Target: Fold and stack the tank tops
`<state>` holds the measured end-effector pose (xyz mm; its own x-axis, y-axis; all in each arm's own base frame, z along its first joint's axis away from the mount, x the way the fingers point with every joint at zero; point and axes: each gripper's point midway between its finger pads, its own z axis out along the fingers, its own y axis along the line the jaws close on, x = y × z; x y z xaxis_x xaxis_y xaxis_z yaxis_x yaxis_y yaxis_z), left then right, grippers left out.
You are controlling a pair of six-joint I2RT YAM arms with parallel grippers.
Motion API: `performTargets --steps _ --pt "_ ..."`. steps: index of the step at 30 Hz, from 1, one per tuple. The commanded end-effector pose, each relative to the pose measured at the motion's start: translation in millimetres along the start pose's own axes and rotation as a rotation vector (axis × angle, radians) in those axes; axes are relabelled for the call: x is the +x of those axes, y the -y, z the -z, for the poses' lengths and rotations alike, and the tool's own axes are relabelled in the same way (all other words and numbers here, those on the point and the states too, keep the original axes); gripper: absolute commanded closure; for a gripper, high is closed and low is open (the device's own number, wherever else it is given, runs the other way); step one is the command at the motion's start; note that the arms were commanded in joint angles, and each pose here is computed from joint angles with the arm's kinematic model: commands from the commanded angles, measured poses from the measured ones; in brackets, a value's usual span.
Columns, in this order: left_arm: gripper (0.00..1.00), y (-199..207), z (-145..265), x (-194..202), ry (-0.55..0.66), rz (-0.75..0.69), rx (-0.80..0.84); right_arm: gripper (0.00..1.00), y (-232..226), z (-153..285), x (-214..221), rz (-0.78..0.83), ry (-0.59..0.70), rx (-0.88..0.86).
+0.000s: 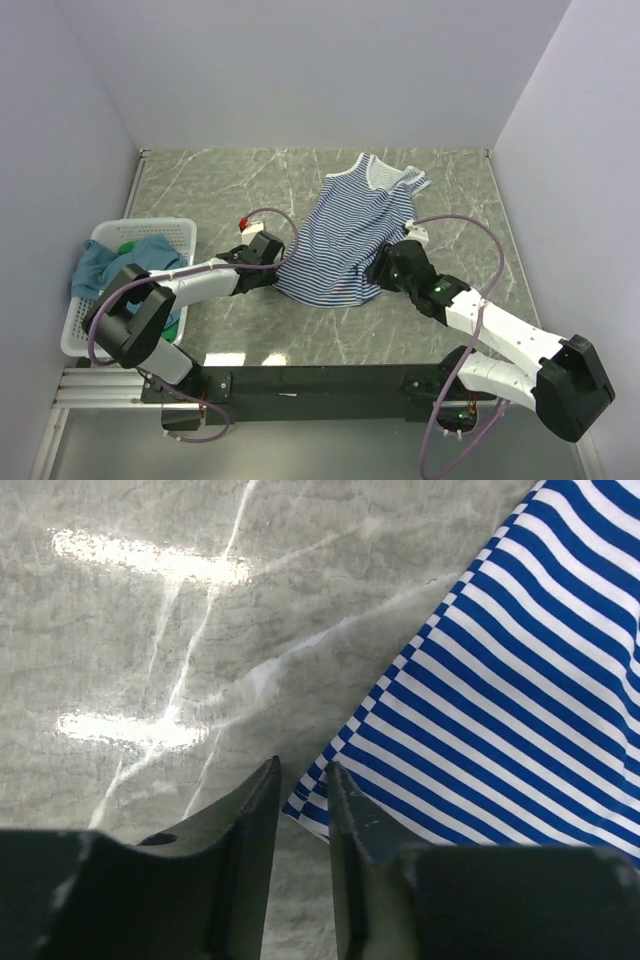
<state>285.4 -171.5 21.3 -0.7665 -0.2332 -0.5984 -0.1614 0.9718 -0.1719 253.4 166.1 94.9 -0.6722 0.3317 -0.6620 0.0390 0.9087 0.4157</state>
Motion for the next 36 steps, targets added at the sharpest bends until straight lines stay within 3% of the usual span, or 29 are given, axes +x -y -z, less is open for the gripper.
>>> performTargets --steps 1,7,8,9,16,18,25,28,32,36 --pt "0.70 7 -4 2 -0.017 -0.009 0.023 0.43 4 -4 8 0.007 0.005 0.041" --pt "0.88 5 -7 1 -0.020 -0.010 0.002 0.43 4 -8 23 0.032 -0.014 0.064" --pt "0.98 4 -7 1 -0.022 -0.010 -0.006 0.43 2 -8 25 0.042 -0.016 0.065" --pt "0.99 2 -7 2 -0.023 -0.010 -0.015 0.43 2 -10 29 0.051 -0.026 0.070" --pt "0.99 6 -1 -6 -0.008 0.010 -0.009 0.43 -8 -17 45 0.118 -0.054 0.111" --pt "0.99 6 1 -8 -0.003 0.011 -0.005 0.48 -5 -20 49 0.120 -0.058 0.137" --pt "0.99 7 5 -13 0.006 0.009 -0.003 0.52 -10 -24 46 0.132 -0.051 0.142" --pt "0.99 6 6 -13 0.006 0.010 -0.005 0.57 -12 -24 46 0.138 -0.053 0.142" --pt "0.99 8 9 -15 0.012 0.013 0.006 0.72 -12 -23 47 0.137 -0.057 0.139" --pt "0.99 11 12 -19 0.017 0.016 0.013 0.68 -14 -23 50 0.149 -0.073 0.129"
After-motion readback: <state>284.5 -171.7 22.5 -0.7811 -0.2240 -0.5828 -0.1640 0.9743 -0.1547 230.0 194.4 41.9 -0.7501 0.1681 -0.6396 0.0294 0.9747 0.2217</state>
